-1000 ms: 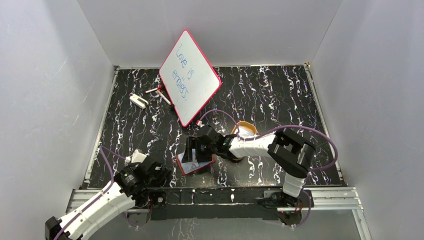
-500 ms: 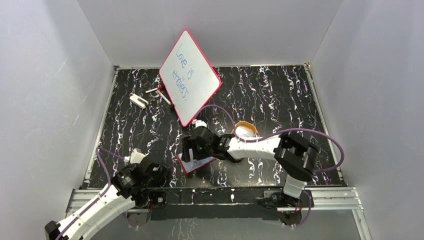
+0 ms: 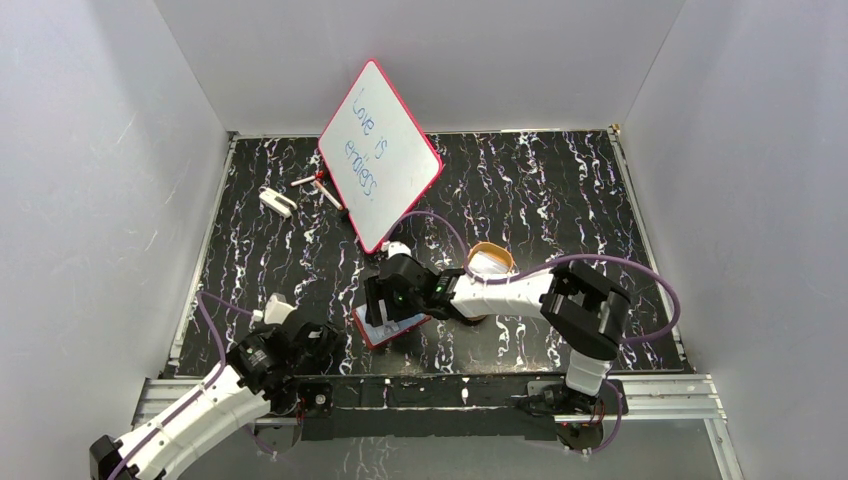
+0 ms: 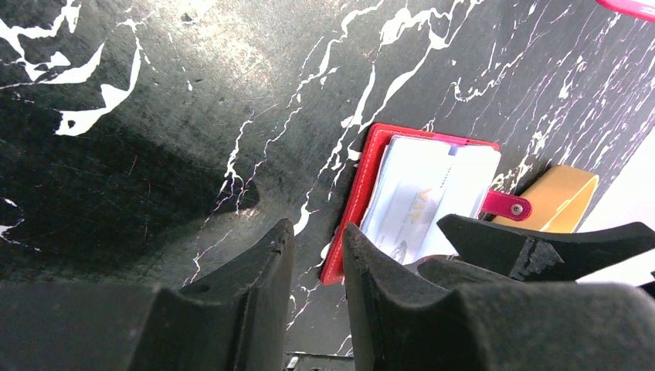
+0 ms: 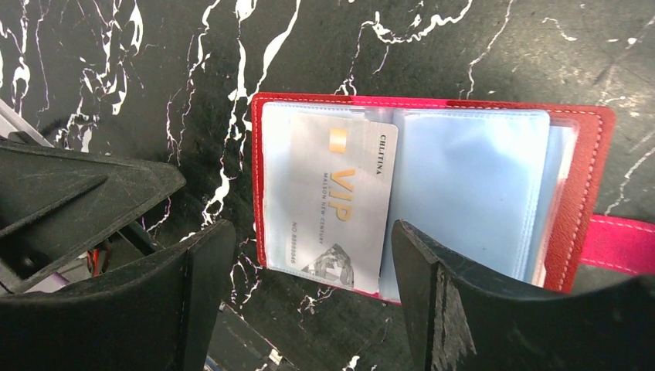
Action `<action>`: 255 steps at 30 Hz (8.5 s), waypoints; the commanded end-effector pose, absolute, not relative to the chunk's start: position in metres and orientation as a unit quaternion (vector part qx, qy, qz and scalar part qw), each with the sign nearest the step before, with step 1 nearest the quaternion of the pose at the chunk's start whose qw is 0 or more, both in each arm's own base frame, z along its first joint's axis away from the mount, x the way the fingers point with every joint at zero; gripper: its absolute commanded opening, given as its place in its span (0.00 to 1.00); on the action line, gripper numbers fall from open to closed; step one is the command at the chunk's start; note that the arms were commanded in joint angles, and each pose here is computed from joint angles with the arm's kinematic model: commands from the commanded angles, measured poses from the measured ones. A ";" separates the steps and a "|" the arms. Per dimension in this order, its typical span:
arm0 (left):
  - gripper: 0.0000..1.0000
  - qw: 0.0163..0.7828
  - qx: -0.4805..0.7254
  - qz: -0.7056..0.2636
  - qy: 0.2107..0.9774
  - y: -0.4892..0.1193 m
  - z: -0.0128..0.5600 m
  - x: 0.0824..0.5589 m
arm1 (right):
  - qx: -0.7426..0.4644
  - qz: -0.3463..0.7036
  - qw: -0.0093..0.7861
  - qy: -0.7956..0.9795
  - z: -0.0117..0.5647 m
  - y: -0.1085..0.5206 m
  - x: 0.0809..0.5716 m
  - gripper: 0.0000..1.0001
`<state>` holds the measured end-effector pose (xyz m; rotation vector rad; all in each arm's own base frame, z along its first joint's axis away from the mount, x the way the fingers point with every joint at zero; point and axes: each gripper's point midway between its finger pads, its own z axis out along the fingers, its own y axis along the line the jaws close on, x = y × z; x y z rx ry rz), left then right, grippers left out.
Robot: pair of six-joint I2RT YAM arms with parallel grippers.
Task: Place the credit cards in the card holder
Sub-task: Insert the credit card into the card holder, then close the card holder at the center of the board.
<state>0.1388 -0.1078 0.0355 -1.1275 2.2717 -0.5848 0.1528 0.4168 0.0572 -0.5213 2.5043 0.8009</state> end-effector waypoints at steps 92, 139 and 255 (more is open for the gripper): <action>0.61 0.187 -0.352 -0.262 0.879 -0.154 0.002 0.129 | -0.221 0.320 0.187 0.902 0.073 0.341 0.193 0.00; 0.52 0.320 -0.243 -0.296 0.866 -0.157 0.094 0.165 | -0.227 0.466 0.197 0.832 0.178 0.363 0.150 0.00; 0.22 0.232 -0.319 -0.148 0.907 -0.110 -0.008 0.125 | -0.190 0.419 0.040 0.887 0.028 0.430 0.089 0.63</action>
